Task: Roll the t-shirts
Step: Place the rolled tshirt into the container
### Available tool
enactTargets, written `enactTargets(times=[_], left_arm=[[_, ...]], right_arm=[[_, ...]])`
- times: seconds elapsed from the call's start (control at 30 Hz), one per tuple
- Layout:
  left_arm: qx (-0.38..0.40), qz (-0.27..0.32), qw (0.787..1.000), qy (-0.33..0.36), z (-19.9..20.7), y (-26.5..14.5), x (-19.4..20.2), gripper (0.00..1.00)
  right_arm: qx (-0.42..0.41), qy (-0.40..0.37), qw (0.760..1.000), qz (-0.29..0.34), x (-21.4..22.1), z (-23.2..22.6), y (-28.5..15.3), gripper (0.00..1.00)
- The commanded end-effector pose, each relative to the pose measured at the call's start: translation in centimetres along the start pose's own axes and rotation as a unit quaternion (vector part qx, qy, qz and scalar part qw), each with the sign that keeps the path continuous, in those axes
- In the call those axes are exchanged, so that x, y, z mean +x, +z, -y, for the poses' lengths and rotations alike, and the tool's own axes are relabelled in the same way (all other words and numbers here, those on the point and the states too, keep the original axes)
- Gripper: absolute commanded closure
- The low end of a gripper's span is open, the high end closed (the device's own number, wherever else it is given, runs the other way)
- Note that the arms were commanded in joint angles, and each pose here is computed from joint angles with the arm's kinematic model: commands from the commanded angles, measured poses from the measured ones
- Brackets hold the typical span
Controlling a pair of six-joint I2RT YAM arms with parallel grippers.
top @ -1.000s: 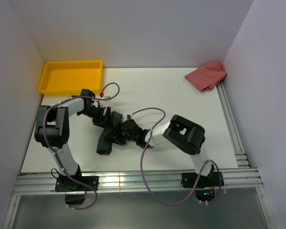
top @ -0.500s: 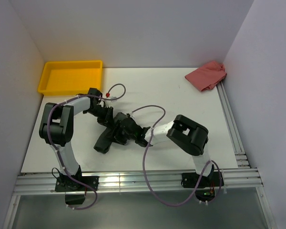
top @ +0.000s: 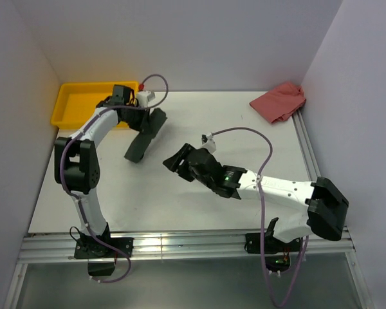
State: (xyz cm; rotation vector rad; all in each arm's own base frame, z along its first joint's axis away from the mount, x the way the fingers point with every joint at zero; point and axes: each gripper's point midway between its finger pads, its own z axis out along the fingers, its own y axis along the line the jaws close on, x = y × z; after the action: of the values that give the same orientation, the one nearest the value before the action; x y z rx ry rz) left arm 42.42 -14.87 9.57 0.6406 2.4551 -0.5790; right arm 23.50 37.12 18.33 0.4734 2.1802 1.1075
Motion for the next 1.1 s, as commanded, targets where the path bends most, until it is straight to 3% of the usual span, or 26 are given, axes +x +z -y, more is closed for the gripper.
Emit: enactTargets(times=[0.0, 0.3, 0.6, 0.8, 1.07], left_arm=[[-0.012, 0.087, 0.995, 0.057, -1.7, -1.6, -7.3, 1.00], [-0.010, 0.222, 0.972, 0.081, -4.0, -4.0, -18.2, 1.00], [0.013, 0.374, 0.927, 0.018, -11.9, -9.6, -25.7, 1.00], [-0.009, 0.431, 0.898, -0.089, -21.1, -9.1, -24.6, 1.00], [-0.098, 0.486, 0.836, -0.236, -32.8, -10.0, -19.8, 1.00]], right_arm=[[0.066, -0.032, 0.997, 0.033, -0.9, 3.8, -1.3, 0.37], [0.092, -0.029, 0.994, 0.044, -0.6, 5.6, -2.5, 0.37], [0.133, -0.037, 0.990, 0.039, 0.2, 7.7, -2.3, 0.37], [0.155, -0.039, 0.987, 0.030, 1.0, 8.7, -1.5, 0.37], [0.169, -0.050, 0.984, 0.015, 2.0, 9.0, 0.1, 0.37]])
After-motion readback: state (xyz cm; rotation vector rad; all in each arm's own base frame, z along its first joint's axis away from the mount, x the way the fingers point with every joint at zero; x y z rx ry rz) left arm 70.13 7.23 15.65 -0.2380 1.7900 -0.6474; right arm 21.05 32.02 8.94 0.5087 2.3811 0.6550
